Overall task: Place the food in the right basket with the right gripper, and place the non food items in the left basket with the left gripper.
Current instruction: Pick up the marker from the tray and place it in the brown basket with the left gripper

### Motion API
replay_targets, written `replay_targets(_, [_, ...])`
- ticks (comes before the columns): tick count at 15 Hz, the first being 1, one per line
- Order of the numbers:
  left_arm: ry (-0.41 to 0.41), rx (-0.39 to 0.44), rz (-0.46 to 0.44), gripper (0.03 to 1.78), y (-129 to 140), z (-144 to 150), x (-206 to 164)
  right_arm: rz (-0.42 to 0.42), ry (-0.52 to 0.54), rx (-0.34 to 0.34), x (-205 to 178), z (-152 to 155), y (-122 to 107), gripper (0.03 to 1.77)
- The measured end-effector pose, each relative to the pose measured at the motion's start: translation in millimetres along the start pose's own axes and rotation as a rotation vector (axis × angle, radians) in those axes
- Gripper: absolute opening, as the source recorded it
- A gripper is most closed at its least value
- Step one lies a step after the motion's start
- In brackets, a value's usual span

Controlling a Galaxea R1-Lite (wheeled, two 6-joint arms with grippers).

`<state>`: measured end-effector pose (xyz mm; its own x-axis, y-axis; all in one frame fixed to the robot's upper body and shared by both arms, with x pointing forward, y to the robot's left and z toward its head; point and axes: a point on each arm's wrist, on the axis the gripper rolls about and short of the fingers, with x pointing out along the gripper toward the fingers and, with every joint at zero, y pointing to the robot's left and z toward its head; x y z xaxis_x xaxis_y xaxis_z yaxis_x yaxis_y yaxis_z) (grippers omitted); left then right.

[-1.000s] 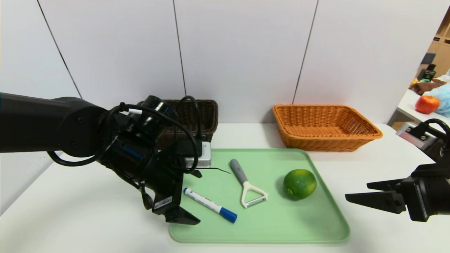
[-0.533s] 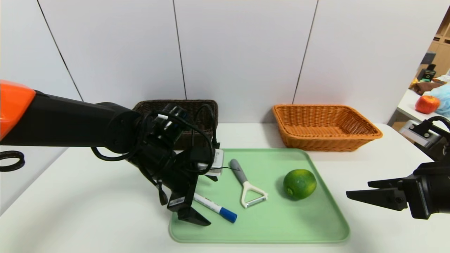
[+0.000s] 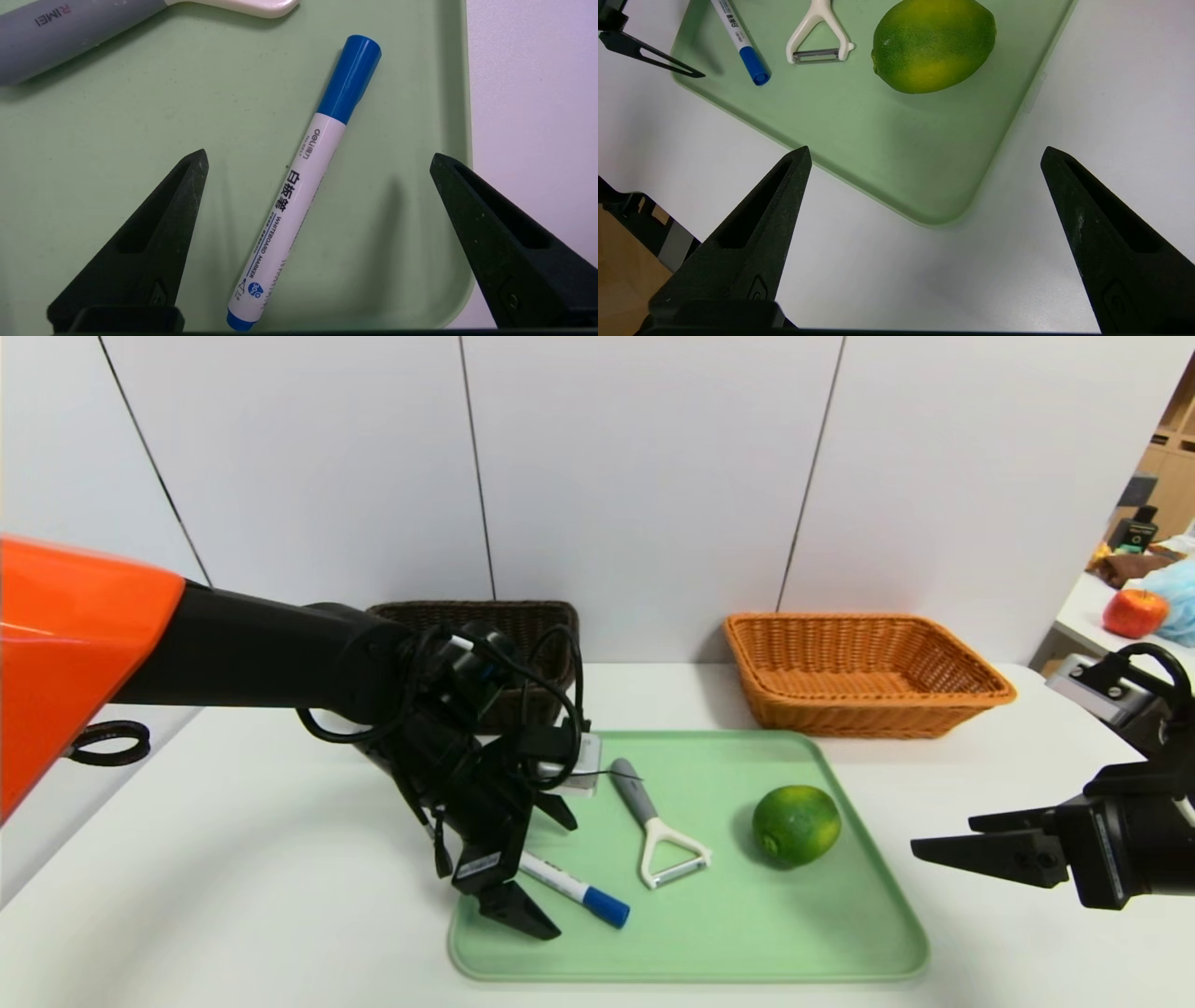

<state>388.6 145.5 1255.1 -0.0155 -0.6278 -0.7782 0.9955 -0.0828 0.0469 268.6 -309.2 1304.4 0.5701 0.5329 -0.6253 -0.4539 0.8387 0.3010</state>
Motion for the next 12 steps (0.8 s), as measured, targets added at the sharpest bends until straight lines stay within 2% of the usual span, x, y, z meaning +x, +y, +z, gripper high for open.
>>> replay_targets(12, [-0.002,-0.005,-0.004,1.69,10,-10,13,0.0,0.0,-0.001,0,0,0,1.7])
